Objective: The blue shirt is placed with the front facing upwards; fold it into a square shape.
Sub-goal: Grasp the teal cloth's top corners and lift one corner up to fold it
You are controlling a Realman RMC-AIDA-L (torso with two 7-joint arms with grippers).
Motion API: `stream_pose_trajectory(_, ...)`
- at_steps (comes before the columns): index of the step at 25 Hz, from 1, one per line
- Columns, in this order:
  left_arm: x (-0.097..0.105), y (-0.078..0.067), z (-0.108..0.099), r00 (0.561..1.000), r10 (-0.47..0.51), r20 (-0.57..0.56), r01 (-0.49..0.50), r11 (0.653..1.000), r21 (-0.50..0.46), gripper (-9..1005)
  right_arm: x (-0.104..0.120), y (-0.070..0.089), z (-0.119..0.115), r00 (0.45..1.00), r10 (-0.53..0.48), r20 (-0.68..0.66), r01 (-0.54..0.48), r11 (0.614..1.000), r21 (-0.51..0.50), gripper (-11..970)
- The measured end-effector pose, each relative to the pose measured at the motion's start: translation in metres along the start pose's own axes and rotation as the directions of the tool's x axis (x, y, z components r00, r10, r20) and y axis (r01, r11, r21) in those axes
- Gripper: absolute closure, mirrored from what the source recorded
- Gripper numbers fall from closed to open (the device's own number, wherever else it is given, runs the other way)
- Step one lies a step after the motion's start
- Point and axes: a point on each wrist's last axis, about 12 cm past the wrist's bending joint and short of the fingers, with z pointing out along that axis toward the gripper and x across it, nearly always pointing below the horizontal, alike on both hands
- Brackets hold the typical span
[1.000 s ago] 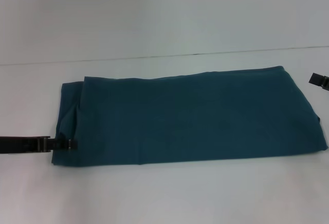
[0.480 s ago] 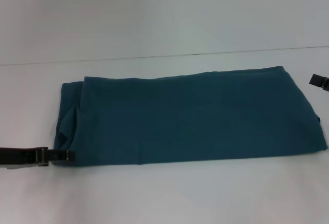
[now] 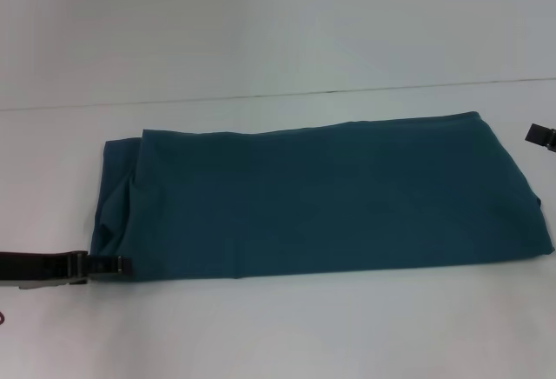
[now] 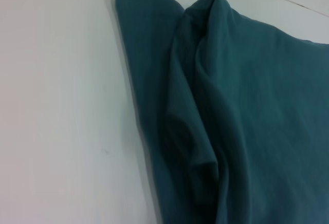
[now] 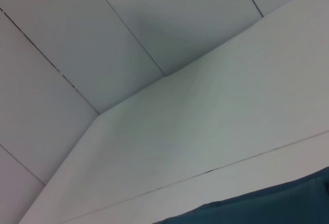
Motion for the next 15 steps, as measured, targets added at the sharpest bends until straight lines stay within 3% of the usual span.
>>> stream_pose_trajectory(15, -0.013, -0.016, 0.01, 0.999, 0.045, -0.003, -0.045, 0.998, 0.035, 109, -0.001, 0.0, -0.001, 1.0, -0.002, 0.002, 0.002, 1.0, 0.001, 164)
